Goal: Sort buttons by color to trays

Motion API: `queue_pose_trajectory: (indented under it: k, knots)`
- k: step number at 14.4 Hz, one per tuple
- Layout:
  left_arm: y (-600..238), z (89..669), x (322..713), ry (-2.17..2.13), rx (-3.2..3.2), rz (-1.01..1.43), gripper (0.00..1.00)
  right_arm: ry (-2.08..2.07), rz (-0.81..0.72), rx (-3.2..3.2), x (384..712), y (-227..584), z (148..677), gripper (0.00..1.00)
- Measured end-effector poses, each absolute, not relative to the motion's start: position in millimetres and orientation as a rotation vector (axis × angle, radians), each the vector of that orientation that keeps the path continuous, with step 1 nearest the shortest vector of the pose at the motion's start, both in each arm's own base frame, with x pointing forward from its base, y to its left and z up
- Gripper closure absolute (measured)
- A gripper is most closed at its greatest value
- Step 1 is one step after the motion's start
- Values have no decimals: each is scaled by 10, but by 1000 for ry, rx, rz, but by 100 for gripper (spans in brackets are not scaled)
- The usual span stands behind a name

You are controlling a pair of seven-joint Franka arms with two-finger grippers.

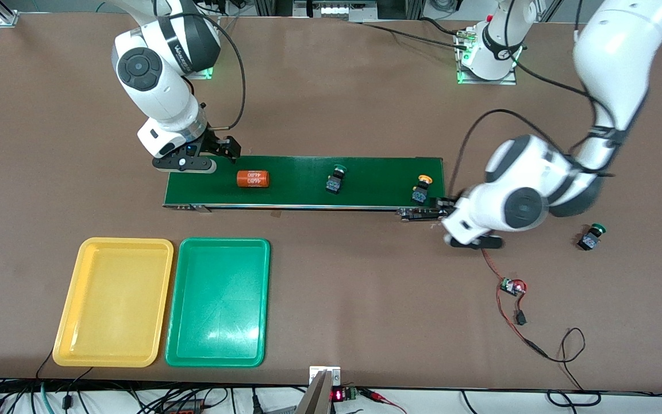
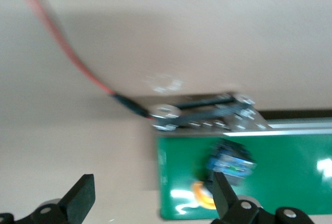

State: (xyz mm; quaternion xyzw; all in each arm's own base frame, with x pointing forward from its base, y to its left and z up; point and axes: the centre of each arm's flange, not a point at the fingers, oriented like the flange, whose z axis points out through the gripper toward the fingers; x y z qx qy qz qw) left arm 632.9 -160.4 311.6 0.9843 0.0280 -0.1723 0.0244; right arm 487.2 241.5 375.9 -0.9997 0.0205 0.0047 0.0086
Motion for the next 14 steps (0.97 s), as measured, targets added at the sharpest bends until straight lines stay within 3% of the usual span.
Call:
queue_pose_trajectory:
  k: [5,9,14]
  knots:
    - [223,2990,6629,371,3050,-453,0,9,17,-3126,4881,2427,3710,0]
    - [1291,2768,6730,323,3123,-319,0,5,17,-3125,4876,2441,3702,0]
    - [1846,2295,6747,-379,3104,-319,0,-41,-24,-3111,4836,2961,3304,0]
